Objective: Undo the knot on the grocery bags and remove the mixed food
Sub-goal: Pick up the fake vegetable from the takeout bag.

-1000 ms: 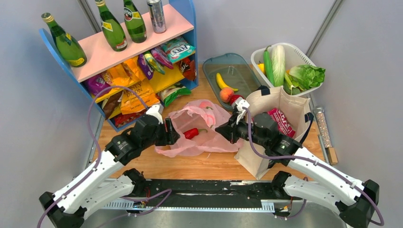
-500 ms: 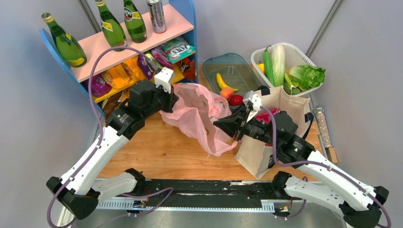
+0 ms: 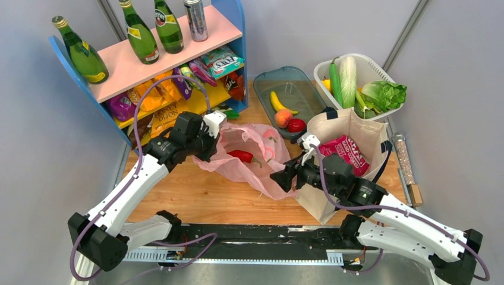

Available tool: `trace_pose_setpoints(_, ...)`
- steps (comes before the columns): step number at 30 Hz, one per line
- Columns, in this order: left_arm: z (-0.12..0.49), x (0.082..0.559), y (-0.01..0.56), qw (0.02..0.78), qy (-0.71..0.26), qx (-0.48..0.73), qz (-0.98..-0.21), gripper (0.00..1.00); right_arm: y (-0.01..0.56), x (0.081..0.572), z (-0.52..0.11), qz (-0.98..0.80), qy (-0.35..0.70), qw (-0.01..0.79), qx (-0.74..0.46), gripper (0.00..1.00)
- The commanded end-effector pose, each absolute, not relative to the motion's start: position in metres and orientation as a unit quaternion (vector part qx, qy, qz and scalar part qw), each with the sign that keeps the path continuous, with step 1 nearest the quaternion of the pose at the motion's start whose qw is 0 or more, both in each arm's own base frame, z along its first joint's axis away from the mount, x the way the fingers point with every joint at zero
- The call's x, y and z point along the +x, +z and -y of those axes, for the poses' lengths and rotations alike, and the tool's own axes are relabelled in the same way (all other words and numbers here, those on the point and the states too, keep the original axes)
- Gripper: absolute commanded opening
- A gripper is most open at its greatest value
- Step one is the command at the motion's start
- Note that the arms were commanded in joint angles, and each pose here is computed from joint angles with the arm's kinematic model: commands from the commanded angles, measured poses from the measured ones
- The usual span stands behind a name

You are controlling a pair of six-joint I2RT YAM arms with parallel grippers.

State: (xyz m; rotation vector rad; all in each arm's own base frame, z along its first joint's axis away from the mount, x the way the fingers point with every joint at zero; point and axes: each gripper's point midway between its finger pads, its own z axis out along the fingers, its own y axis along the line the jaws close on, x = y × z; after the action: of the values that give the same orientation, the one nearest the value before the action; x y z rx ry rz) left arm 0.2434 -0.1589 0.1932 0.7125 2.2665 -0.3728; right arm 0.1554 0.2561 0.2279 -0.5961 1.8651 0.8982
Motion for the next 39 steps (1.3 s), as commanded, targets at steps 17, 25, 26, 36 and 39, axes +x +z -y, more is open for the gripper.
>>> trace_pose_setpoints(17,0.144,0.24,0.199,0.406,-0.116,0.312,-0.851,0.0,0.357,0.151,-0.355,-0.637,0.429,0.529,-0.362,0.56)
trace_pose_setpoints(25,0.143,0.24,0.205,0.435,-0.117,0.307,-0.838,0.0,0.26,0.222,-0.384,-0.739,0.354,0.507,-0.267,0.52)
trace_pose_setpoints(26,0.143,0.24,0.205,0.437,-0.118,0.308,-0.837,0.0,0.254,0.233,-0.384,-0.744,0.341,0.516,-0.253,0.52)
trace_pose_setpoints(36,0.147,0.237,0.194,0.431,-0.13,0.309,-0.838,0.0,0.172,0.264,-0.416,-0.736,0.316,0.523,-0.29,0.63)
trace_pose_setpoints(39,0.145,0.239,0.194,0.433,-0.123,0.303,-0.84,0.0,0.134,0.221,-0.44,-0.727,0.373,0.436,-0.377,0.65)
